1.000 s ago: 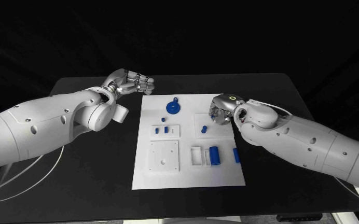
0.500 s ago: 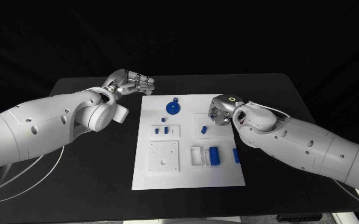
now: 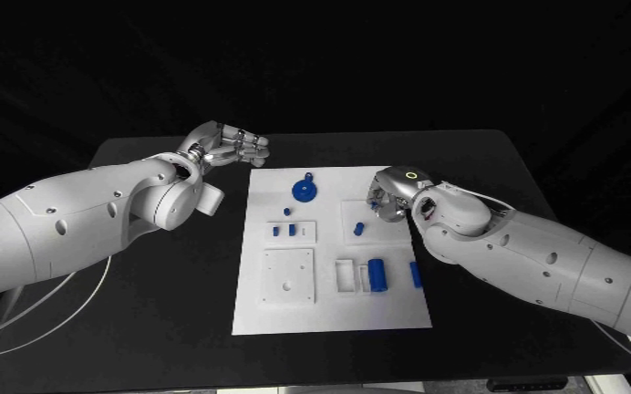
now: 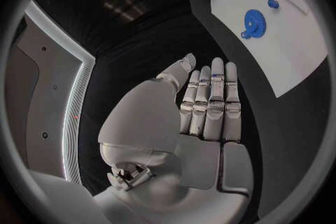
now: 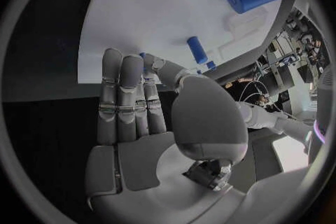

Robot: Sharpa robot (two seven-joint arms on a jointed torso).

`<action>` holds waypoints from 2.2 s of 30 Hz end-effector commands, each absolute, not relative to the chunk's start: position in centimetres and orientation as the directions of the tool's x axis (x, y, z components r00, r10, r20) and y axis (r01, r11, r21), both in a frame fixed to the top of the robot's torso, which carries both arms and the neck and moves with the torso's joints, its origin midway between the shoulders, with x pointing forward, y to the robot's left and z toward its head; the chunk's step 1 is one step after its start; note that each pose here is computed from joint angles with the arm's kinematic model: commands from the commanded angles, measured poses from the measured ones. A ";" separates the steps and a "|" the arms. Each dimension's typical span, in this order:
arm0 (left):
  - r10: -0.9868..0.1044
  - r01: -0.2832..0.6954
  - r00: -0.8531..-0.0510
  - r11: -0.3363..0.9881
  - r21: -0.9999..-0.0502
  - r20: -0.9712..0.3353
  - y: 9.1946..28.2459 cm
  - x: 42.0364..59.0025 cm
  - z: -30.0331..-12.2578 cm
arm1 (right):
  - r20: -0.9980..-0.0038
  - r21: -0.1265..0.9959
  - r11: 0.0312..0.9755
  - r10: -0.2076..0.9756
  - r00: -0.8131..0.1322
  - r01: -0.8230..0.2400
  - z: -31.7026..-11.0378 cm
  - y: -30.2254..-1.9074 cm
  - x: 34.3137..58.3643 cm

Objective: Assemble the parts on the task board

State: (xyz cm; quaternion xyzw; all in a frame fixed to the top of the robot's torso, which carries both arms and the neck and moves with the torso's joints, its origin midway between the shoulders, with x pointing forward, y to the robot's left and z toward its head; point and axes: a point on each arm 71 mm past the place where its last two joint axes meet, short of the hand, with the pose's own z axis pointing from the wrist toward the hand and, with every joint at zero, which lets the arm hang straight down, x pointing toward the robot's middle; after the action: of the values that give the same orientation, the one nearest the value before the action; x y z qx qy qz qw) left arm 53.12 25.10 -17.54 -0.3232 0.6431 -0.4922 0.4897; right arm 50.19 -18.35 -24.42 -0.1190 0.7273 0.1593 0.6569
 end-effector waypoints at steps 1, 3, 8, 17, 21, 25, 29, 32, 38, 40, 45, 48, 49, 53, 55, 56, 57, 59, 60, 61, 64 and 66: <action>-0.894 0.083 -0.320 0.302 -0.950 -0.312 25.1 53.3 -17.4 | -0.994 0.093 0.913 0.066 -0.083 -0.396 -23.7 -18.1 50.0; -0.895 0.083 -0.319 0.303 -0.949 -0.313 25.2 53.4 -17.4 | -0.994 0.102 0.912 0.075 -0.083 -0.397 -23.5 -18.1 50.0; -0.894 0.087 -0.321 0.302 -0.949 -0.314 25.6 53.6 -17.4 | -0.991 0.132 0.907 0.108 -0.082 -0.400 -22.7 -18.2 49.9; -0.893 0.092 -0.321 0.301 -0.949 -0.314 25.6 53.7 -17.4 | -0.980 0.199 0.884 0.185 -0.074 -0.422 -21.0 -17.9 49.3; -0.894 0.096 -0.320 0.299 -0.949 -0.314 25.4 53.7 -17.4 | -0.970 0.238 0.854 0.230 -0.076 -0.463 -20.1 -16.6 48.5; -0.895 0.097 -0.320 0.296 -0.950 -0.312 25.2 53.7 -17.4 | -0.964 0.263 0.825 0.248 -0.098 -0.500 -19.8 -15.1 47.7; -0.896 0.099 -0.318 0.293 -0.951 -0.310 25.1 53.8 -17.4 | -0.959 0.281 0.796 0.259 -0.118 -0.536 -19.8 -13.4 46.8; -0.897 0.101 -0.318 0.290 -0.952 -0.307 24.9 53.8 -17.4 | -0.956 0.287 0.775 0.264 -0.125 -0.563 -19.8 -12.2 46.1; -0.898 0.104 -0.322 0.283 -0.954 -0.301 24.3 53.9 -17.4 | -0.955 0.293 0.745 0.263 -0.140 -0.599 -20.4 -10.3 45.0; -0.897 0.105 -0.325 0.280 -0.954 -0.299 24.0 53.9 -17.4 | -0.955 0.292 0.737 0.257 -0.147 -0.609 -20.9 -9.7 44.6; -0.896 0.106 -0.333 0.275 -0.956 -0.295 23.6 53.9 -17.4 | -0.958 0.285 0.721 0.239 -0.159 -0.631 -22.1 -8.5 43.6; -0.895 0.106 -0.337 0.273 -0.956 -0.293 23.3 53.9 -17.4 | -0.960 0.280 0.713 0.226 -0.168 -0.643 -23.0 -7.8 42.9; -0.895 0.107 -0.338 0.272 -0.956 -0.292 23.2 53.9 -17.4 | -0.960 0.279 0.712 0.223 -0.169 -0.645 -23.2 -7.7 42.8; -0.894 0.108 -0.341 0.270 -0.957 -0.291 23.0 53.9 -17.4 | -0.962 0.272 0.707 0.209 -0.175 -0.653 -23.9 -7.1 42.3; -0.894 0.108 -0.342 0.270 -0.957 -0.291 22.9 53.9 -17.4 | -0.963 0.268 0.704 0.200 -0.179 -0.657 -24.4 -6.9 42.0; -0.893 0.108 -0.343 0.269 -0.957 -0.290 22.9 53.9 -17.4 | -0.965 0.263 0.703 0.192 -0.179 -0.660 -24.6 -6.7 41.8; -0.893 0.108 -0.344 0.269 -0.957 -0.290 22.9 53.9 -17.4 | -0.966 0.259 0.703 0.186 -0.179 -0.663 -24.8 -6.6 41.7; -0.892 0.106 -0.349 0.268 -0.958 -0.288 22.8 53.9 -17.4 | -0.968 0.250 0.701 0.173 -0.181 -0.668 -25.3 -6.3 41.3; -0.891 0.105 -0.351 0.267 -0.958 -0.287 22.7 53.8 -17.4 | -0.969 0.246 0.701 0.168 -0.181 -0.669 -25.6 -6.2 41.2; -0.891 0.105 -0.352 0.267 -0.958 -0.287 22.7 53.8 -17.4 | -0.970 0.243 0.701 0.164 -0.180 -0.670 -25.8 -6.2 41.1; -0.890 0.104 -0.355 0.266 -0.958 -0.286 22.6 53.8 -17.4 | -0.972 0.234 0.703 0.156 -0.176 -0.671 -26.1 -6.0 40.9; -0.890 0.104 -0.356 0.266 -0.958 -0.285 22.6 53.8 -17.4 | -0.973 0.228 0.706 0.150 -0.172 -0.670 -26.3 -5.9 40.8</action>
State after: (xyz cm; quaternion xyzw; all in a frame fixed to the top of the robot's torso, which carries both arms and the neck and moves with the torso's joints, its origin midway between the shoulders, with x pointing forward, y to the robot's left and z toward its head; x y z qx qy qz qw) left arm 53.85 22.87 -17.57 -0.3105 0.6400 -0.5133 0.4801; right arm 40.81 -6.00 -26.37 -0.1756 0.6986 0.3447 0.6019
